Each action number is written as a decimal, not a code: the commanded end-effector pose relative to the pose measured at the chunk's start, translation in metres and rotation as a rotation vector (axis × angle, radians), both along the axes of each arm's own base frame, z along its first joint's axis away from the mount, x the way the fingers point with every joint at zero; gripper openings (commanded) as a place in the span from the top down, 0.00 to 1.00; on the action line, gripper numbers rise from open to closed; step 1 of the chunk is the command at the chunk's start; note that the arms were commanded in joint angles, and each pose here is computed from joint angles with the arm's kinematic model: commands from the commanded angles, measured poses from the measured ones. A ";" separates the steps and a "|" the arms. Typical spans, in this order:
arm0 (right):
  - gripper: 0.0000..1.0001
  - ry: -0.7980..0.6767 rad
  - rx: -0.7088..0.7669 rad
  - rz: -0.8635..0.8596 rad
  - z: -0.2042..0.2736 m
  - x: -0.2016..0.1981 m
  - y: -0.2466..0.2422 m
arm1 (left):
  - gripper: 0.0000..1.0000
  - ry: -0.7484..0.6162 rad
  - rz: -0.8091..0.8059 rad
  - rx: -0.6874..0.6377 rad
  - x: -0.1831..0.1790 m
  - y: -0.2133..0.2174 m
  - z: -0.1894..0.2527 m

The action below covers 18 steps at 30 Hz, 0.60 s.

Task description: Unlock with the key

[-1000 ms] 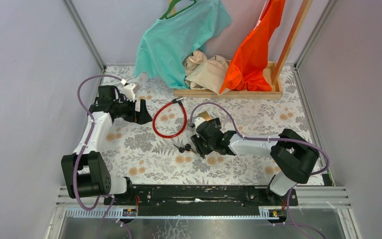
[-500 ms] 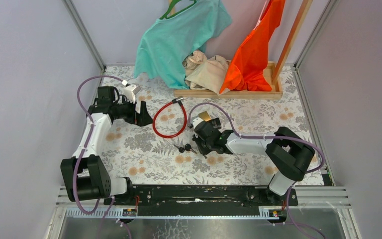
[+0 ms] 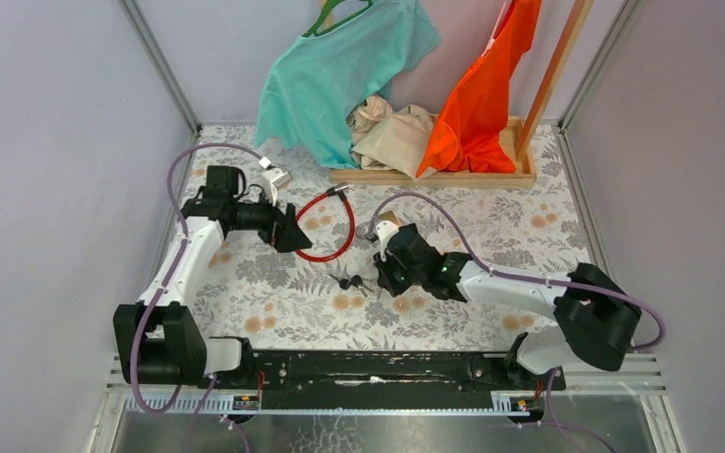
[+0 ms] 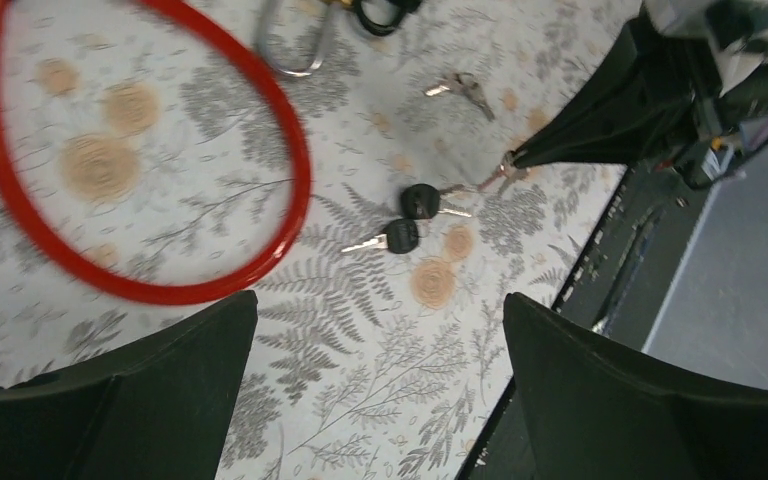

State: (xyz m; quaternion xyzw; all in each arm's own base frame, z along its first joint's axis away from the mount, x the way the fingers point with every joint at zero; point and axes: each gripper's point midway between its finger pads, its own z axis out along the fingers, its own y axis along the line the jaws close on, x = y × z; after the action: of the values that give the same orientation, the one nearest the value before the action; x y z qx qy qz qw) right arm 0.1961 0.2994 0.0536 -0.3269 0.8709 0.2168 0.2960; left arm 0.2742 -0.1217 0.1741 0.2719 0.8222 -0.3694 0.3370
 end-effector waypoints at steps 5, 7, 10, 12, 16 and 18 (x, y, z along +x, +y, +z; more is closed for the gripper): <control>1.00 -0.155 0.169 0.067 0.074 0.007 0.014 | 0.00 0.080 -0.223 -0.069 -0.032 -0.052 0.006; 1.00 -0.188 0.190 0.081 0.088 0.007 0.013 | 0.00 0.093 -0.259 -0.087 -0.038 -0.063 0.011; 1.00 -0.227 0.233 0.095 0.111 0.007 0.015 | 0.02 0.123 -0.310 -0.128 -0.049 -0.078 0.020; 1.00 -0.255 0.260 0.099 0.127 0.008 0.017 | 0.04 0.146 -0.338 -0.159 -0.057 -0.086 0.025; 1.00 -0.299 0.314 0.126 0.155 0.008 0.023 | 0.12 0.169 -0.375 -0.187 -0.067 -0.095 0.032; 1.00 -0.314 0.328 0.140 0.165 0.008 0.027 | 0.17 0.174 -0.384 -0.196 -0.069 -0.097 0.035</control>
State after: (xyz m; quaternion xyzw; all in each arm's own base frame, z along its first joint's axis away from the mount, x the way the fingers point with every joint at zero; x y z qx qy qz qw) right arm 0.2002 0.3118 0.1671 -0.3523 0.7858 0.2916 0.4163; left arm 0.2128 -0.2100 0.1881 0.3596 0.7590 -0.4948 0.2230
